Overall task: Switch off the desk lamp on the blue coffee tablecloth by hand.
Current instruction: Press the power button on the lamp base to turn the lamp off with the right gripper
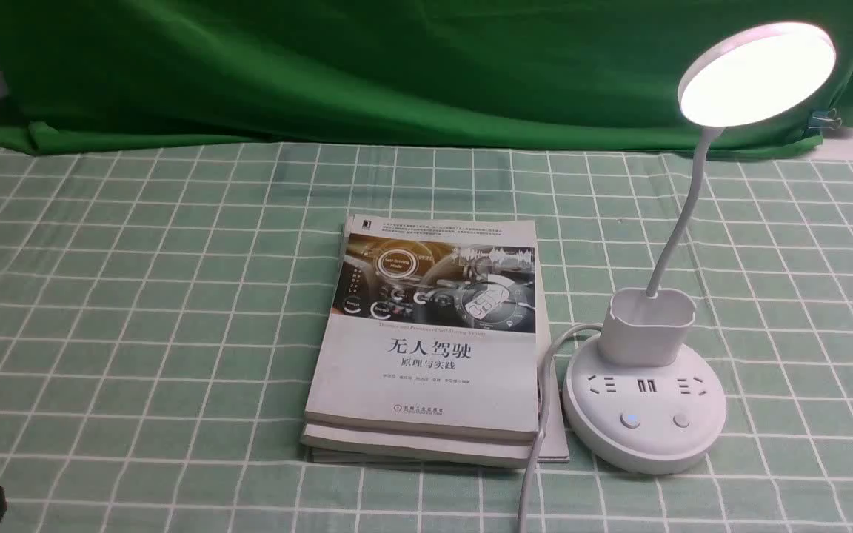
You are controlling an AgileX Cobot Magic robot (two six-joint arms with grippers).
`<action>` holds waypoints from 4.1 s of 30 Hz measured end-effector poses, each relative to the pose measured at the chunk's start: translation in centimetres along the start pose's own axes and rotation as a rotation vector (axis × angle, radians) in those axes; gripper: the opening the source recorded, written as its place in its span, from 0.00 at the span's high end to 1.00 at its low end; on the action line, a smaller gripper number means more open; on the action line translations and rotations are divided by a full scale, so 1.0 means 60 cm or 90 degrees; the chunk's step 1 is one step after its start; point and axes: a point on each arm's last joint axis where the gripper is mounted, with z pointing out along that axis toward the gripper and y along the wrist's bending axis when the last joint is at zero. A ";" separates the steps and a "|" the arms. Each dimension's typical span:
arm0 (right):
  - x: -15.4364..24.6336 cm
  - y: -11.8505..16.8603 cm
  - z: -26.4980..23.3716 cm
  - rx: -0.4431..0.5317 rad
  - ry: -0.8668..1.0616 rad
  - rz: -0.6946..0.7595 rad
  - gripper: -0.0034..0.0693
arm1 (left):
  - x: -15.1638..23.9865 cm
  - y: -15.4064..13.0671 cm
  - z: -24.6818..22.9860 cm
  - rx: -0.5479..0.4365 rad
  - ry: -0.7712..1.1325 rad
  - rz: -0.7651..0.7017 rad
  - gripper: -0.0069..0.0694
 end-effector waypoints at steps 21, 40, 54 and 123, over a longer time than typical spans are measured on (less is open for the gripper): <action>0.000 0.000 0.000 0.000 0.000 -0.001 0.62 | 0.000 0.000 0.000 0.000 0.000 0.000 0.91; -0.026 -0.003 -0.002 -0.007 -0.112 0.228 0.62 | 0.000 0.000 0.000 0.000 0.000 0.000 0.91; -0.043 -0.006 -0.006 -0.022 -0.186 0.320 0.64 | 0.000 0.000 0.000 0.000 0.000 0.000 0.91; -0.062 0.111 0.397 -0.146 0.733 0.027 0.90 | 0.000 0.000 0.000 0.000 0.000 0.000 0.91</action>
